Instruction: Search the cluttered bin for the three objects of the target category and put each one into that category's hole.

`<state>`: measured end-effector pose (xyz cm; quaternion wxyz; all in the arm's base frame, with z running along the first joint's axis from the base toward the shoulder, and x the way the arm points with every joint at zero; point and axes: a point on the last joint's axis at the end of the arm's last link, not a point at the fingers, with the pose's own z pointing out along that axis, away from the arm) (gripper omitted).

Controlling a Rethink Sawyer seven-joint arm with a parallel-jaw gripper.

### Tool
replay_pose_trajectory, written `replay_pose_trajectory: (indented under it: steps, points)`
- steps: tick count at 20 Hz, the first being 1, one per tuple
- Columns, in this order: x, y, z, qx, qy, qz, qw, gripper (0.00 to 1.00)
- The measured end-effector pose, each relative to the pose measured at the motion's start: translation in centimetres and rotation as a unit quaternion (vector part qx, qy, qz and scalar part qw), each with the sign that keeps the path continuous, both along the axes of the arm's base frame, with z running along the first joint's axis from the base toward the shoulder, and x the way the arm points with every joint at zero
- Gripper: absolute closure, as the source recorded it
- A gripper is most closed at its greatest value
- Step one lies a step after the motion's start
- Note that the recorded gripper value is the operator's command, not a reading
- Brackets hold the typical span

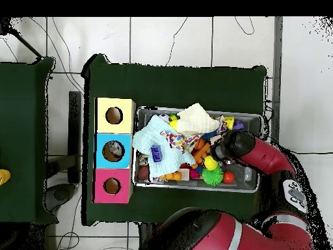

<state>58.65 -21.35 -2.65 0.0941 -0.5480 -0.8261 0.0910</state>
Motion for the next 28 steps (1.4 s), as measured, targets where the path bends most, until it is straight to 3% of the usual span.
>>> replay_pose_trajectory:
  steps: [8,12,24,25,28]
  points:
    - [0.1,0.0,0.2,-0.001,-0.003,-0.001,1.0000,1.00]
    - [0.4,-0.2,1.5,-0.004,-0.010,-0.002,0.9999,1.00]
    - [2.1,-1.6,8.9,-0.014,-0.033,-0.013,0.9993,1.00]
    - [2.4,-1.8,10.0,-0.016,-0.038,-0.014,0.9991,0.00]
    - [2.5,-1.9,10.3,-0.018,-0.040,-0.014,0.9989,0.00]
